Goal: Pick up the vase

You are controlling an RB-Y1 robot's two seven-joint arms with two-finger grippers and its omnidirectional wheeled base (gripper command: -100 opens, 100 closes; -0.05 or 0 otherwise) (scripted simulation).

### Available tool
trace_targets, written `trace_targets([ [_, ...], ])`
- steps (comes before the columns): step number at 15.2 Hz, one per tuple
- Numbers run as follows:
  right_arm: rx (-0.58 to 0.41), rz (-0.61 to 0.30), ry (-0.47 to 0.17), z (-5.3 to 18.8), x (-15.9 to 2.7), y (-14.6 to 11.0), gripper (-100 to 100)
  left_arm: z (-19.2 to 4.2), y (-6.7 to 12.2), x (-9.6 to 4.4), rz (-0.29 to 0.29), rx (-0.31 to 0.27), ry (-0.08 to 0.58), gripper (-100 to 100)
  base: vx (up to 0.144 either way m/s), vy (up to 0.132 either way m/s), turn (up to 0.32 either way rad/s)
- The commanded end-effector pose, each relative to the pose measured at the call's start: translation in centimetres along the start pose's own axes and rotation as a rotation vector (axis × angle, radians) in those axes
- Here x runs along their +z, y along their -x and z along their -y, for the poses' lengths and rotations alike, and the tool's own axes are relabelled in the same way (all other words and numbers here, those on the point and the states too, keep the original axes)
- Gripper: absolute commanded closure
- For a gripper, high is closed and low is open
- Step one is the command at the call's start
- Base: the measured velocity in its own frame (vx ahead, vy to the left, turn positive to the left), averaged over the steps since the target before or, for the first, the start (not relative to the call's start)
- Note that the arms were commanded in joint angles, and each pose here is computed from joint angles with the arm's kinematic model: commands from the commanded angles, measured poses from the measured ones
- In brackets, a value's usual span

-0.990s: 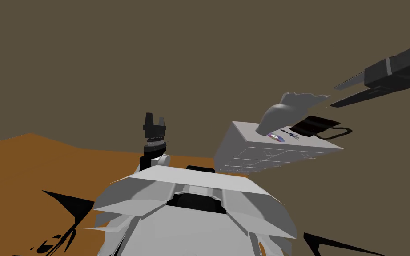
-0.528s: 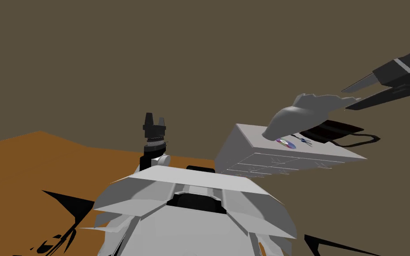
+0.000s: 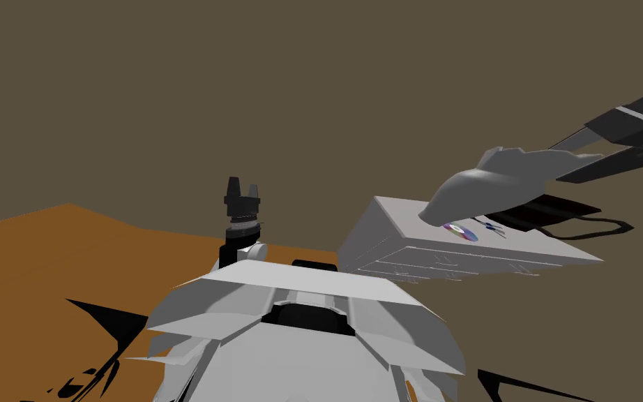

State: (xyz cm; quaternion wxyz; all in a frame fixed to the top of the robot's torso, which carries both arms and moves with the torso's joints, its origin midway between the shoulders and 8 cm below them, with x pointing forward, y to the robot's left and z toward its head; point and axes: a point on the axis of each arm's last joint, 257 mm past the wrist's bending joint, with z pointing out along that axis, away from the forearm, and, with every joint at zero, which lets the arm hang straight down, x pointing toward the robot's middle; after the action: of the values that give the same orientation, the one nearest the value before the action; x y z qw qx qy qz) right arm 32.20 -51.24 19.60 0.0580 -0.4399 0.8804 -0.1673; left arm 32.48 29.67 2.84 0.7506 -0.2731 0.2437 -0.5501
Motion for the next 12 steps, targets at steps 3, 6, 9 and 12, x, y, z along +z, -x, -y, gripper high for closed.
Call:
trace_targets([
  [3, 0.000, 0.001, -0.001, 0.4, 1.1, -0.3, -100, 0.0, 0.0, 0.0, 0.000, 0.000, 0.000, 0, -0.020, 0.029, 0.009],
  [6, 0.000, 0.001, -0.003, 0.5, 1.2, -0.3, 100, 0.0, 0.0, 0.0, 0.000, 0.000, 0.000, 0, -0.001, 0.002, 0.000],
  [9, -0.002, 0.001, -0.003, 0.1, -0.2, 0.3, 100, 0.0, 0.0, 0.0, 0.000, 0.000, 0.000, 0, 0.002, -0.007, -0.008],
  [12, -0.004, 0.001, -0.004, 0.1, -0.4, 0.4, 100, 0.0, 0.0, 0.0, 0.000, 0.000, 0.000, 0, 0.023, -0.036, -0.011],
])
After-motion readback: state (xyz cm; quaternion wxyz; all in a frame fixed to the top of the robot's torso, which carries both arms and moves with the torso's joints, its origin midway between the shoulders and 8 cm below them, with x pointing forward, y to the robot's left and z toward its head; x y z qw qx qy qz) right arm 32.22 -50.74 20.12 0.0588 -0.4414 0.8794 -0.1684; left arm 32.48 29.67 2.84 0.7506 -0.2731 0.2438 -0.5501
